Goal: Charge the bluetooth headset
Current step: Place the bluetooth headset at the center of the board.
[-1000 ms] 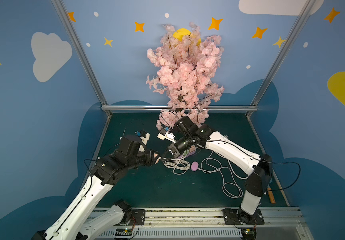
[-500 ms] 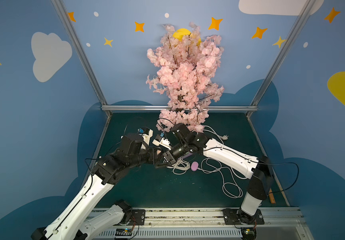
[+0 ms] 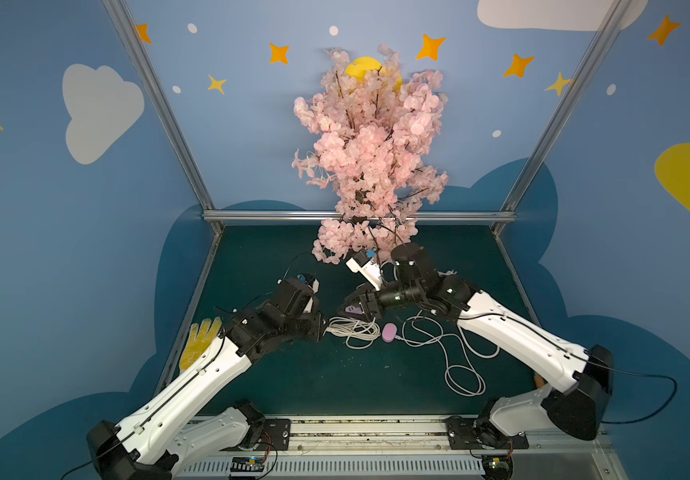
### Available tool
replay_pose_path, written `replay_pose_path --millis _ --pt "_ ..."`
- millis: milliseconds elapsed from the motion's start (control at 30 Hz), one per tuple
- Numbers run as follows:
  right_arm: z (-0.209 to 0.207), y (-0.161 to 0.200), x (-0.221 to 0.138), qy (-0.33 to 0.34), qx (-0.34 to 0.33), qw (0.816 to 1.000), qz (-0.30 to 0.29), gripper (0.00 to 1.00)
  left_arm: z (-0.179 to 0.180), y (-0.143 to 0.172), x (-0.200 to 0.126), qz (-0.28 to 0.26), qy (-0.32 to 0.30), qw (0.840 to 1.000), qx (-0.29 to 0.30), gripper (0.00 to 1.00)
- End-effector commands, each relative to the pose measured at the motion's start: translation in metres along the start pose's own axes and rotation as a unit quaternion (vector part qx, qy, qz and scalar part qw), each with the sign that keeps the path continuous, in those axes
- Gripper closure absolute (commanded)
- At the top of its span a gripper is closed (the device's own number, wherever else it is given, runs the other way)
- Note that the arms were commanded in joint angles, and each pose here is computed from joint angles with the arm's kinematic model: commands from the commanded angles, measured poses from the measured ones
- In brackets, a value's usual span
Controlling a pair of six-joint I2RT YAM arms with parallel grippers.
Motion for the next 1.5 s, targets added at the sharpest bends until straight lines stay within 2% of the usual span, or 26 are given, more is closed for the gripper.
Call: replay_pose_path --millis 0,67,200,667,900,933,1000,1067,1200,1267,1467 --pt "-0.01 -0.011 -0.032 0.081 -0.043 0.994 -0.052 0.4 0.024 0.01 0.015 0.015 -0.062 0.998 -0.015 0.96" --pt "-0.014 -0.008 -0.045 0.111 -0.049 0.991 -0.058 0.39 0.035 0.016 0.027 0.025 -0.087 0.996 -0.026 0.97" --pt "-0.022 0.003 -0.062 0.15 -0.045 0.986 -0.058 0.39 0.047 0.024 0.05 0.032 -0.088 0.994 -0.052 0.97" --pt "-0.028 0.018 -0.072 0.155 -0.031 0.985 -0.068 0.37 0.099 0.049 0.102 0.049 -0.194 0.972 -0.122 0.96" --pt "-0.031 0.023 -0.077 0.162 -0.029 0.984 -0.07 0.36 0.108 0.055 0.122 0.056 -0.211 0.966 -0.136 0.97" --pt "-0.031 0.025 -0.077 0.163 -0.027 0.984 -0.069 0.37 0.11 0.055 0.123 0.056 -0.216 0.965 -0.137 0.93" --pt "-0.033 0.026 -0.078 0.164 -0.024 0.984 -0.069 0.37 0.112 0.055 0.124 0.055 -0.222 0.964 -0.137 0.69" --pt "-0.033 0.027 -0.079 0.166 -0.023 0.983 -0.07 0.36 0.114 0.056 0.125 0.055 -0.227 0.962 -0.14 0.51" --pt "-0.036 0.027 -0.081 0.17 -0.021 0.983 -0.072 0.36 0.117 0.057 0.124 0.05 -0.234 0.96 -0.142 0.28" --pt "-0.037 0.026 -0.082 0.172 -0.019 0.982 -0.072 0.36 0.115 0.055 0.121 0.048 -0.232 0.961 -0.144 0.2" --pt "-0.041 0.028 -0.086 0.183 -0.011 0.98 -0.073 0.36 0.103 0.032 0.098 0.014 -0.214 0.966 -0.141 0.12"
Point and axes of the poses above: each gripper's point midway between its finger pads, its own x axis out along the fingers, its own z axis along the line the jaws close on, y = z × x, the point moved 2 cm from there along -x, back along the fingers, and after that the axes turned 8 degrees about -x, right-handed, at the moved point
